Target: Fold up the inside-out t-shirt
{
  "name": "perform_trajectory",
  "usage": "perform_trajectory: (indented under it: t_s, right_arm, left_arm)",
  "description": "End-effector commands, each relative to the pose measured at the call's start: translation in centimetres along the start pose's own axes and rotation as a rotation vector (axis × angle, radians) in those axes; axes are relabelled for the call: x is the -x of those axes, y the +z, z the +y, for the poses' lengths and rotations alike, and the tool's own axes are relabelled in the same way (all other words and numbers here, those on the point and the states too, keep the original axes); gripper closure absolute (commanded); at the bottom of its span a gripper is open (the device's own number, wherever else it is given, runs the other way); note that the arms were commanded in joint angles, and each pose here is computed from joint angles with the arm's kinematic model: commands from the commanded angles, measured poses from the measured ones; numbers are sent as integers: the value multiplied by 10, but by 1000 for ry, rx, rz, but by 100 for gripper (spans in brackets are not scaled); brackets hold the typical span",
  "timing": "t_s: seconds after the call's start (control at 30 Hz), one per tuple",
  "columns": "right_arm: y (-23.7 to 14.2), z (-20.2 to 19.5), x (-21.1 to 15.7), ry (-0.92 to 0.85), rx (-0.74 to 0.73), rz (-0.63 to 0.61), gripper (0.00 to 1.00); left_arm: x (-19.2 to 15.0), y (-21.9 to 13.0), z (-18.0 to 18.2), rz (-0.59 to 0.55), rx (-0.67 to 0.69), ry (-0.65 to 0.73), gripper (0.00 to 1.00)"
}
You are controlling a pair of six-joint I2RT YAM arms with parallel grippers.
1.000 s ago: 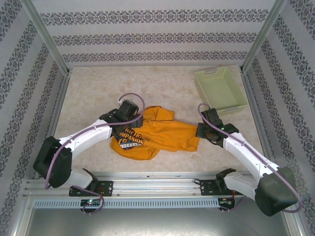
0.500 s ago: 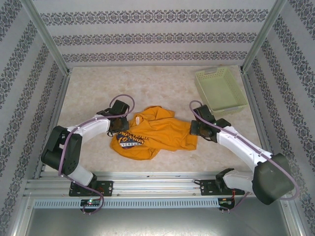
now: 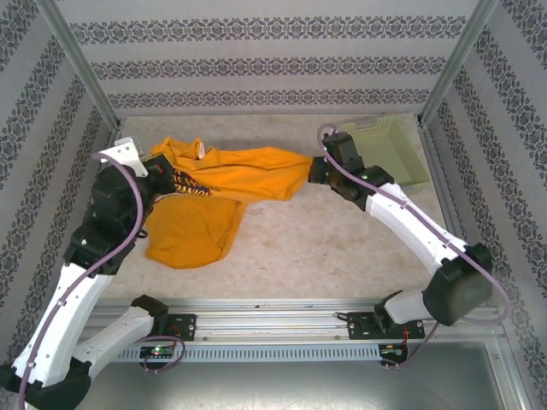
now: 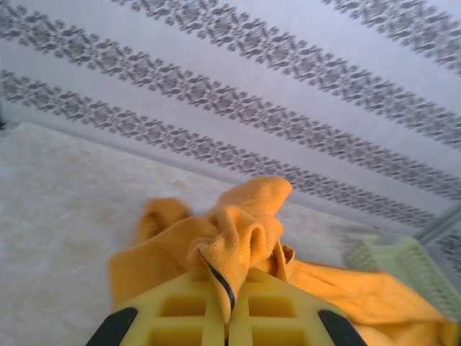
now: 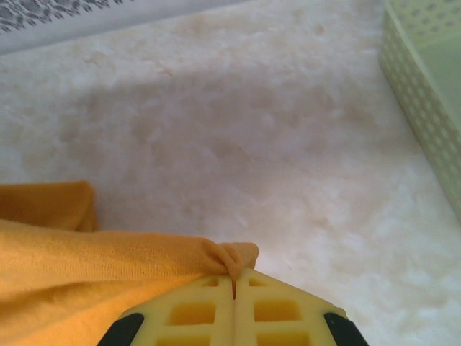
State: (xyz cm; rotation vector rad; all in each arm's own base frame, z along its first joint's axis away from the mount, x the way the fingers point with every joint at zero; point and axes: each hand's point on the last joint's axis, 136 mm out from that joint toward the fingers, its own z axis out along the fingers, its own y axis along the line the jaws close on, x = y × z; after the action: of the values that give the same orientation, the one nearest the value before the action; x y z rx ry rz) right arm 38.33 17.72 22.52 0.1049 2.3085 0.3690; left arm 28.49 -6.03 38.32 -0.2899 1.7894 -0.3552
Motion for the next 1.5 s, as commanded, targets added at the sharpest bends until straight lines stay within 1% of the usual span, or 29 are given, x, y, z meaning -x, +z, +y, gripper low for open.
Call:
perform_trajectory:
  t_s: [0.0, 0.07, 0.1, 0.13, 0.2, 0.23, 0.27, 0.3, 0.33, 0.4, 0.43, 0.47, 0.5, 0.57, 0.67, 0.73, 0.8, 0.9, 0.93, 1.0, 1.13, 1.2, 1.33, 1.37, 1.43, 1.47]
  right_arm:
    - [34, 13, -8, 3, 31, 65, 100]
    - [52, 9, -13, 9, 9, 102, 100]
    - [61, 3, -16, 15, -11, 117, 100]
    - [66, -3, -18, 28, -25, 127, 98]
    - [74, -19, -24, 66, -41, 150, 93]
    - [75, -25, -26, 85, -36, 161, 87]
    - [75, -30, -30, 98, -36, 167, 75]
    - [73, -34, -33, 108, -35, 171, 65]
    - [68, -37, -35, 106, -34, 166, 58]
    - [60, -37, -43, 96, -25, 168, 48]
    - [55, -35, -48, 89, -14, 168, 46]
    - [51, -31, -53, 83, -2, 172, 43]
    - [47, -24, -61, 75, 20, 179, 42]
    - [42, -5, -75, 56, 73, 194, 40]
    - [37, 29, -98, 19, 148, 223, 39]
    - [37, 49, -113, -13, 179, 244, 37]
    - [41, 66, -125, -37, 201, 265, 36]
    - [55, 88, -140, -72, 242, 303, 35]
    - [61, 95, -143, -88, 254, 316, 35]
    - [71, 106, -145, -117, 269, 317, 35]
    - [95, 117, -150, -146, 275, 348, 34]
    - [107, 122, -155, -149, 281, 373, 34]
    - [127, 134, -166, -142, 315, 423, 34]
    - [130, 137, -168, -141, 322, 432, 35]
    - [134, 145, -170, -137, 348, 443, 37]
    - [136, 147, -169, -135, 355, 446, 38]
  left_arm:
    - [-71, 24, -22, 210, -108, 53, 100]
    - [-108, 31, -40, 286, -151, 86, 100]
    - [-131, 34, -53, 327, -189, 105, 98]
    - [-153, 37, -64, 368, -220, 123, 95]
    - [-202, 40, -90, 464, -285, 146, 84]
    - [-226, 39, -104, 512, -327, 157, 75]
    - [-246, 37, -114, 553, -356, 171, 65]
    - [-264, 35, -123, 594, -377, 186, 52]
    - [-278, 33, -126, 630, -379, 199, 45]
    - [-287, 32, -119, 652, -348, 203, 34]
    - [-284, 33, -108, 635, -300, 207, 26]
    - [-278, 34, -96, 613, -255, 211, 21]
    - [-270, 35, -80, 591, -202, 213, 18]
    - [-257, 40, -43, 579, -80, 191, 14]
    - [-246, 50, 16, 599, 104, 115, 14]
    - [-247, 57, 43, 623, 169, 66, 12]
    - [-250, 65, 58, 653, 198, 26, 12]
    - [-256, 82, 67, 679, 202, -27, 12]
    - [-258, 90, 66, 682, 182, -49, 13]
    - [-261, 101, 68, 698, 178, -81, 15]
    - [-269, 119, 68, 712, 158, -93, 20]
    - [-275, 125, 74, 729, 173, -100, 23]
    - [-287, 134, 80, 762, 166, -129, 32]
    - [-288, 135, 80, 767, 163, -134, 35]
    - [-289, 137, 78, 777, 145, -144, 46]
    - [-291, 137, 76, 782, 135, -148, 48]
